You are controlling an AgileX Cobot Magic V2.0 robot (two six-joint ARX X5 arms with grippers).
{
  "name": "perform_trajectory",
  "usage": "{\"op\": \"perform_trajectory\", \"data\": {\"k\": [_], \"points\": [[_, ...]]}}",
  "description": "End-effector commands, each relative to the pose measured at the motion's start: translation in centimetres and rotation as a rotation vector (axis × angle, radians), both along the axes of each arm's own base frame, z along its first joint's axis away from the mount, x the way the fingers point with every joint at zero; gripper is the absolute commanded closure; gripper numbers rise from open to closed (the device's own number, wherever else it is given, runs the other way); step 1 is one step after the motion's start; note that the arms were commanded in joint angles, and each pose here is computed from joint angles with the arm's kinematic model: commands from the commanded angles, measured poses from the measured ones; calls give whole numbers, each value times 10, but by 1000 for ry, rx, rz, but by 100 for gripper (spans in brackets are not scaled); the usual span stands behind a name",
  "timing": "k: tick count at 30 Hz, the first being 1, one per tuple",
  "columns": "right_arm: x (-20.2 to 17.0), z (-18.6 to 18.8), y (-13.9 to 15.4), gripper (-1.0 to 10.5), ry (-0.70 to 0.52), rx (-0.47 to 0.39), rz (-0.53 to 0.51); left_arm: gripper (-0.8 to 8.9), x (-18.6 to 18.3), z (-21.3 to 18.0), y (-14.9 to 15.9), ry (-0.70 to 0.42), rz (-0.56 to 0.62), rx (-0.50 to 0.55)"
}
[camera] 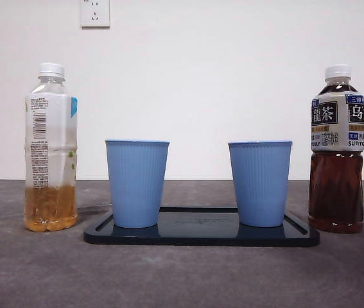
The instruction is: Pour the drink into the cup
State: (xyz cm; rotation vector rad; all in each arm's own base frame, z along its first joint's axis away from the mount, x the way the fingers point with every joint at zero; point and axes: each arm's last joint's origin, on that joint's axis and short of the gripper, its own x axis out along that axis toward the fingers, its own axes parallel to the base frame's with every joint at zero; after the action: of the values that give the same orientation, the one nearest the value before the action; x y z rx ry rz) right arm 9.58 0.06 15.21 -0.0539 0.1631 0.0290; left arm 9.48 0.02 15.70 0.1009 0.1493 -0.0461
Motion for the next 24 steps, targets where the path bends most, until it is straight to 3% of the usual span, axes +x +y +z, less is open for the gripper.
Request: {"op": "perform_trajectory", "data": {"k": [1,24], "points": [[0,-2,0,936,8,-8,-1,806,1,-7,0,25,0,4],[0,0,0,936,-16,-8,-1,806,1,-7,0,25,0,4]]}}
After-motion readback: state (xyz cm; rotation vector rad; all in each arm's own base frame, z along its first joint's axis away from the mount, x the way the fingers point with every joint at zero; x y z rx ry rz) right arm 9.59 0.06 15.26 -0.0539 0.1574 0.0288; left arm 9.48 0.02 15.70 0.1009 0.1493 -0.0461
